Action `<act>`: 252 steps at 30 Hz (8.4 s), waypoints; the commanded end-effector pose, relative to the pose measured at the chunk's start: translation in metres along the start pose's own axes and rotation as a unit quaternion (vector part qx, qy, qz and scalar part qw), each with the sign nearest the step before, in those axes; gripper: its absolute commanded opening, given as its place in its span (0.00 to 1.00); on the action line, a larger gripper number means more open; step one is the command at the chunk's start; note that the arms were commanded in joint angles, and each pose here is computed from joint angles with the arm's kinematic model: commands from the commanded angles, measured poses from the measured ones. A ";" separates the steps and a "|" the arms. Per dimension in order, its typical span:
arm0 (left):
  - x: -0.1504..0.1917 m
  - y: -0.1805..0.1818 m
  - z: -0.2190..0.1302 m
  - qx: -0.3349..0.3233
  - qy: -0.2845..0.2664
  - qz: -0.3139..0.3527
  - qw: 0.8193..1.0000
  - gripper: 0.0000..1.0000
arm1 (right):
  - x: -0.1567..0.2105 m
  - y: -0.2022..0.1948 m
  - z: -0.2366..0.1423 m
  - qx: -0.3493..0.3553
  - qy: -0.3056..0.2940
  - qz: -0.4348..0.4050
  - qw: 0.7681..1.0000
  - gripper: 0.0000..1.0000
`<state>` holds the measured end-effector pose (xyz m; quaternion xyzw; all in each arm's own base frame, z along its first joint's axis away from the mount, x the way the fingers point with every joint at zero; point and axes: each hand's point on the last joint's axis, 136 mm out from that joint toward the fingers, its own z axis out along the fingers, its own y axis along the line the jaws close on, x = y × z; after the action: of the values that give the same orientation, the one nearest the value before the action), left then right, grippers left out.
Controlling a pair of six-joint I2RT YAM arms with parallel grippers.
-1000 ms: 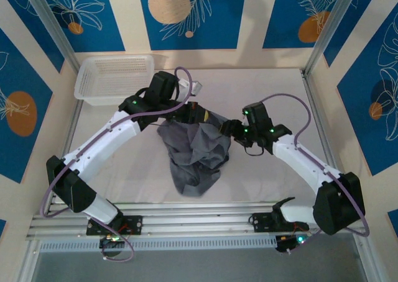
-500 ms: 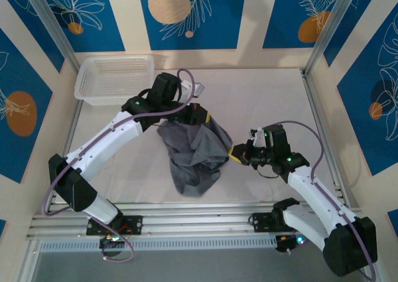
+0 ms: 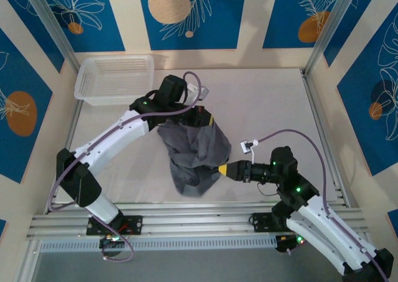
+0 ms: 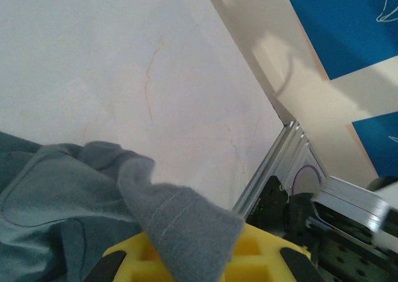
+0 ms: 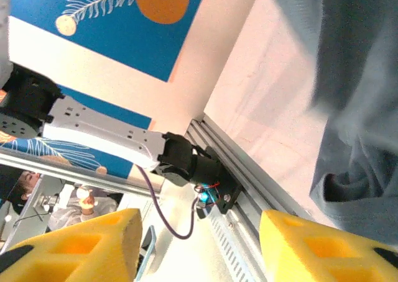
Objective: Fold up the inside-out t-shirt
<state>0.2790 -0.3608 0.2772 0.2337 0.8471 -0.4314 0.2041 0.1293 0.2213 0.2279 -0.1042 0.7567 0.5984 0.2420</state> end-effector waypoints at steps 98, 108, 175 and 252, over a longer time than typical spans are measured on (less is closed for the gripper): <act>-0.006 0.065 -0.252 -0.425 -0.238 0.125 0.864 0.00 | -0.265 0.207 -0.289 0.332 -0.647 -0.133 0.674 0.00; -0.024 0.030 -0.302 -0.359 -0.359 0.087 0.857 0.00 | -0.271 0.267 -0.304 0.299 -0.666 -0.213 0.649 0.00; 0.079 0.172 -0.070 -0.428 -0.026 -0.074 0.900 0.00 | -0.182 -0.095 -0.190 0.519 -0.352 0.138 0.767 0.00; 0.084 0.254 -0.054 -0.499 0.074 -0.133 0.853 0.33 | -0.205 -0.105 -0.156 0.432 -0.262 0.159 0.848 0.00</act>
<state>0.3648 -0.1689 0.1135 -0.0177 0.9740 -0.0014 0.2256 0.3173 0.0166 0.2642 0.3040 0.8510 0.2557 0.3435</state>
